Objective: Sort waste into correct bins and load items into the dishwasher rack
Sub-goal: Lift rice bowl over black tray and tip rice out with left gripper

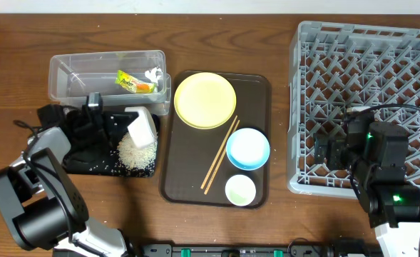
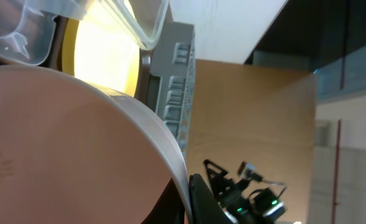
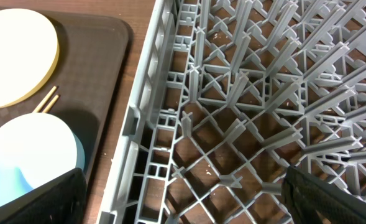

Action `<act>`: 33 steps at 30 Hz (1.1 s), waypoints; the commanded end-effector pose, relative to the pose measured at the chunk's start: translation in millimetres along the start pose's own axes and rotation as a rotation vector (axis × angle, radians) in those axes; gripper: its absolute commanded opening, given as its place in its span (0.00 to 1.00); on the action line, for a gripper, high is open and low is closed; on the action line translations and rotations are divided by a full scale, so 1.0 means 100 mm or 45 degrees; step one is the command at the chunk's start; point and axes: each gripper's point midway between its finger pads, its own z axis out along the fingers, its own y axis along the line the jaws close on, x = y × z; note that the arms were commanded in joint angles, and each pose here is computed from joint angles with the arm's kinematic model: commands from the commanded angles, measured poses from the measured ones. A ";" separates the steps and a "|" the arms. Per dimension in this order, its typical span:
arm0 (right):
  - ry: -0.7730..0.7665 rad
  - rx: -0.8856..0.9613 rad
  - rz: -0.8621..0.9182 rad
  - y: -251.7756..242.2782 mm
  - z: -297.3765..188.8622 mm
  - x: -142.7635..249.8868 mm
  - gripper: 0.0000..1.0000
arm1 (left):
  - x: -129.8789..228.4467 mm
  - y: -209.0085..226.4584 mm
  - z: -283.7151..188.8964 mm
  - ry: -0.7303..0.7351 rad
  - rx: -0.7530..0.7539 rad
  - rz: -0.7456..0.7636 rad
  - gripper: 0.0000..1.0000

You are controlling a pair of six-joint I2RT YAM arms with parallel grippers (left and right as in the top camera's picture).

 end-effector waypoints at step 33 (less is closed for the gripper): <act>-0.027 -0.017 0.010 0.04 -0.05 -0.07 0.99 | 0.19 -0.72 0.04 0.014 0.024 0.262 0.06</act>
